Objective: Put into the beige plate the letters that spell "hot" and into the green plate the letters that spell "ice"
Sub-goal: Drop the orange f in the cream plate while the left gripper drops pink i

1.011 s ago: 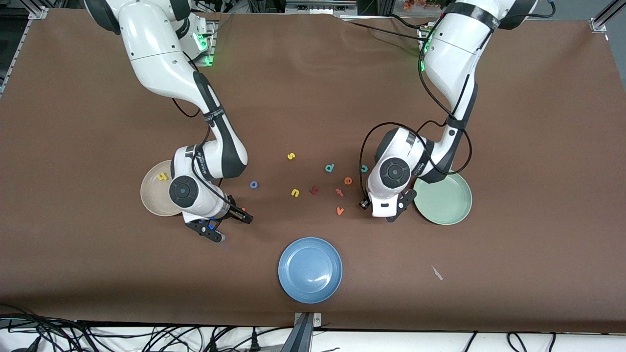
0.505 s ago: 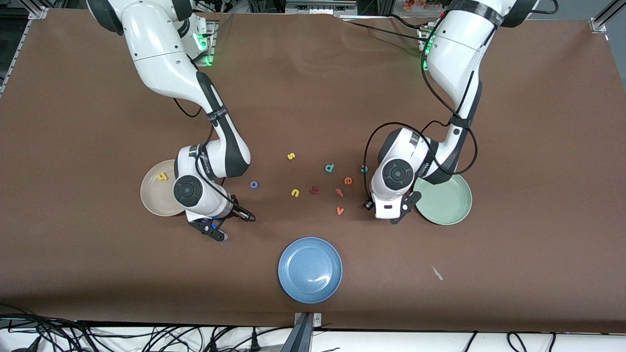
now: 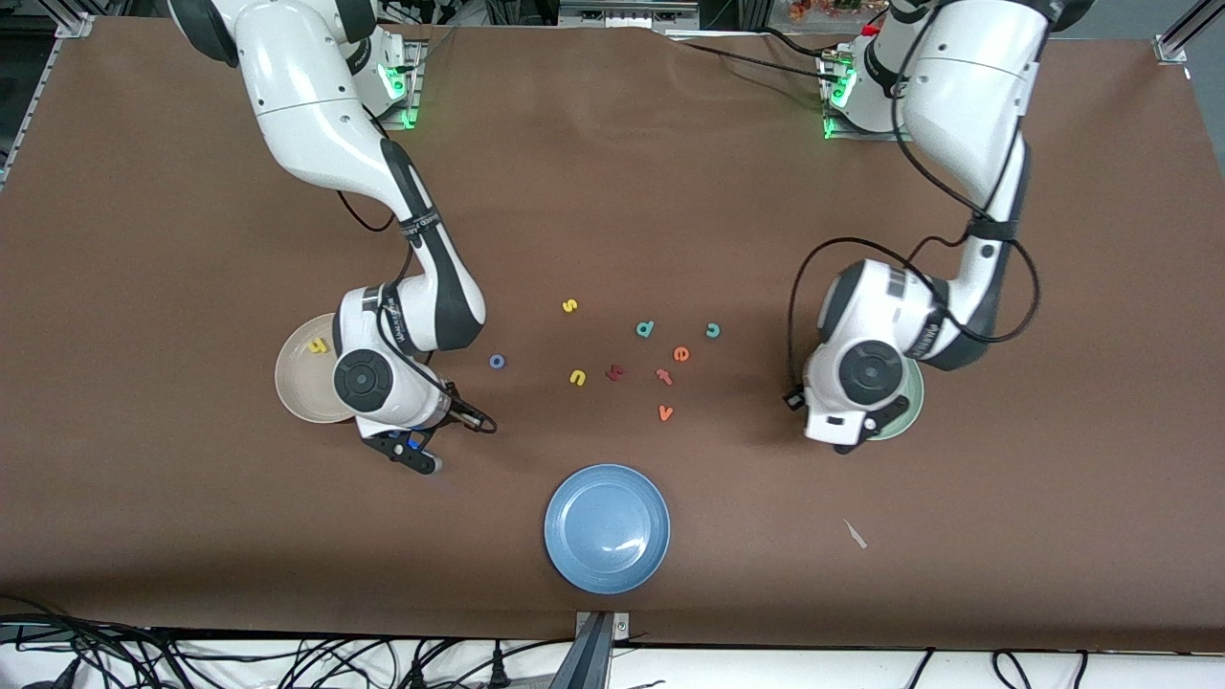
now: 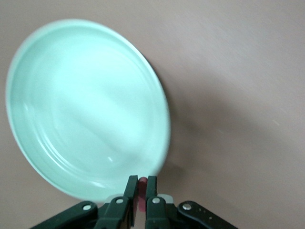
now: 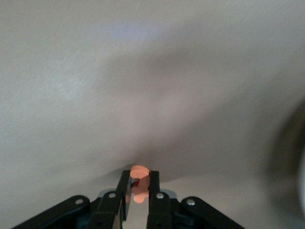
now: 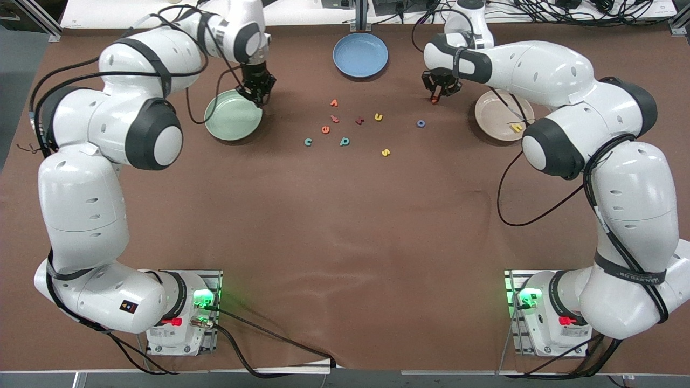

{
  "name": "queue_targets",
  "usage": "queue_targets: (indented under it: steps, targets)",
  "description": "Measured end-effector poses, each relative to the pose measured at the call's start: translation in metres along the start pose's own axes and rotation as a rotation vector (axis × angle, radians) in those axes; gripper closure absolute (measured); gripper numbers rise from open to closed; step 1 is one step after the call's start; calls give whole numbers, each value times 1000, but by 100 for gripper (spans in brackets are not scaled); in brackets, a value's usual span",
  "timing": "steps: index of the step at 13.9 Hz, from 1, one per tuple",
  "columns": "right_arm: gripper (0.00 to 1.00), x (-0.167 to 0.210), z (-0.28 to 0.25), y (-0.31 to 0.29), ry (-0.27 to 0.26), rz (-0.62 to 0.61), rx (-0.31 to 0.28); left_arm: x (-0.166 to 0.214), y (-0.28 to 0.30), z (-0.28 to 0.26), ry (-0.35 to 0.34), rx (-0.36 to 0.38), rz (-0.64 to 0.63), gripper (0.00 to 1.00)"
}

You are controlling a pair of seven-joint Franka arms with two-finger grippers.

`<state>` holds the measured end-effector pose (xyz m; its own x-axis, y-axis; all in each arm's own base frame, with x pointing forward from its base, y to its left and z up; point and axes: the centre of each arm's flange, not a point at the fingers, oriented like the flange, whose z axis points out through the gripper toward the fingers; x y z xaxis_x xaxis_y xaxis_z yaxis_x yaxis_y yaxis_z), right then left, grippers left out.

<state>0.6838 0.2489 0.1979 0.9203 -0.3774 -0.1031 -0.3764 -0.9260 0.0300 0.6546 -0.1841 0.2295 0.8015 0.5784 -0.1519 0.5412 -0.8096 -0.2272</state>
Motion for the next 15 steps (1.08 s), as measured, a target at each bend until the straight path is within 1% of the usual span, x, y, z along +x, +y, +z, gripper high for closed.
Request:
queue_targets:
  steps: [2, 4, 5, 7, 8, 9, 10, 11, 12, 13, 14, 15]
  targets:
    - [81, 8, -15, 19, -22, -52, -48, 22, -25, 15, -33, 14, 72, 93]
    - [81, 15, -32, 42, -39, -113, -74, 26, -36, 35, -63, 36, 116, 92]
    - [81, 18, -41, 60, -46, -151, -80, 25, -35, 39, -70, 40, 130, 88]
    - [81, 23, -55, 108, -45, -210, -76, 23, -33, 39, -70, 38, 139, 66]
    - [81, 23, -58, 135, -33, -235, -66, 22, -32, 38, -69, 36, 142, 57]
    - [81, 21, -58, 161, -20, -259, -55, 19, -28, 36, -68, 32, 148, 45]
    - [81, 16, -55, 184, -9, -280, -47, 11, -20, 33, -67, 26, 153, 37]
    - [81, 10, -48, 202, 1, -296, -40, -3, -7, 28, -65, 16, 147, 25]
    - [81, 4, -39, 215, 11, -302, -36, -25, 11, 21, -62, 5, 136, 16]
    - [77, -1, -30, 221, 14, -295, -30, -51, 32, 14, -59, -8, 146, 4]
    - [66, -5, -24, 220, 12, -285, -18, -79, 53, 5, -53, -25, 173, 0]
    - [57, -8, -23, 214, 9, -274, 1, -107, 72, -4, -51, -45, 215, 0]
